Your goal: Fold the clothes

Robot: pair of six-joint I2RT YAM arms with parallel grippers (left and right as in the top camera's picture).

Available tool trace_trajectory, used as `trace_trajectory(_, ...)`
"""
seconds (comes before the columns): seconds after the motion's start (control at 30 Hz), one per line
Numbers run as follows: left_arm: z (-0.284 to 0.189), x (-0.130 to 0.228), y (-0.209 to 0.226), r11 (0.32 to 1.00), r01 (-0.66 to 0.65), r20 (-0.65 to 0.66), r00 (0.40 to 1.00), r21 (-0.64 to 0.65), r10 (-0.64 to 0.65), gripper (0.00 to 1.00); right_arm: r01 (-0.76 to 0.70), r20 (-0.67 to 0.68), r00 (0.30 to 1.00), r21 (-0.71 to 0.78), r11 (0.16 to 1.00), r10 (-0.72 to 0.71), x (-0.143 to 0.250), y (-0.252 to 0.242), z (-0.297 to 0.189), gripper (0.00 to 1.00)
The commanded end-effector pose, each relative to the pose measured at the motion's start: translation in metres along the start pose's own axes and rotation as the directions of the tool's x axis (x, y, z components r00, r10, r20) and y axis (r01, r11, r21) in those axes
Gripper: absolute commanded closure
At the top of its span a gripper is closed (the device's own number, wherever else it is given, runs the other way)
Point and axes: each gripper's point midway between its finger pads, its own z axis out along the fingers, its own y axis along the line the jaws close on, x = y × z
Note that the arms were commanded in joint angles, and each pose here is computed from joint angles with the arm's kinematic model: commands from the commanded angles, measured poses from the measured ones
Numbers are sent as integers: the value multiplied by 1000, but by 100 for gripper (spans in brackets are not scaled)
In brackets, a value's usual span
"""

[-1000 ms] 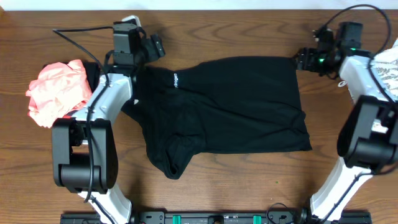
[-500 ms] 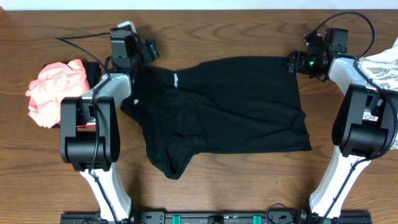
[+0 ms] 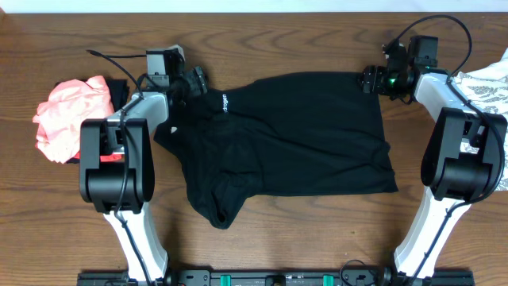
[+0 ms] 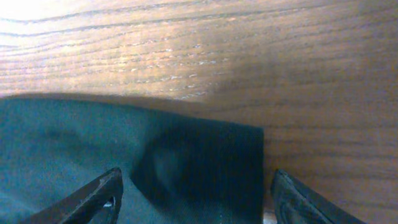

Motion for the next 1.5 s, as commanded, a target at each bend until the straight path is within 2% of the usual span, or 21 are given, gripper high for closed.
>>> trace_trajectory(0.0, 10, 48, 13, 999, 41, -153, 987, -19, -43, 21, -13, -24, 1000, -10, 1000, 13, 5, 3, 4, 26)
trace_trajectory(0.2, 5, 59, -17, 986, 80, -224, 973, 146, -45, 22, -17, -33, 999, -8, 1000, 17, 8, 3, 4, 27)
trace_trajectory(0.37, 4, 60, -23, 980, 87, -235, 971, 178, -43, 34, -17, -31, 999, 3, 1000, 17, 7, 1, 4, 32)
trace_trajectory(0.47, 4, 59, -23, 980, 84, -230, 972, 180, -41, 45, -16, -29, 999, 2, 1000, 16, 7, 1, 4, 49)
trace_trajectory(0.57, 4, 58, -23, 980, 82, -226, 973, 182, -39, 56, -15, -26, 1000, 2, 1000, 15, 6, 1, 4, 62)
trace_trajectory(0.7, 4, 57, -23, 980, 80, -221, 974, 184, -38, 74, -15, -26, 1000, 18, 1000, 15, 6, -2, 4, 94)
trace_trajectory(0.73, 4, 56, -24, 980, 78, -217, 975, 186, -36, 76, -14, -26, 1000, 22, 1000, 15, 6, -2, 4, 99)
trace_trajectory(0.97, 3, 23, -34, 971, 19, -88, 996, 237, 2, 86, -18, -34, 999, 25, 1000, 19, 8, -3, 4, 99)
trace_trajectory(1.2, -31, -53, -68, 943, -79, 183, 983, 324, 19, 86, -19, -36, 999, 25, 1000, 20, 9, -3, 4, 99)
trace_trajectory(1.3, -46, -77, -68, 952, -86, 268, 963, 293, 5, 86, -19, -36, 999, 25, 1000, 20, 9, -3, 4, 99)
trace_trajectory(1.47, -50, -79, -61, 966, -67, 272, 962, 251, -4, 86, -19, -35, 999, 25, 1000, 20, 9, -3, 4, 99)
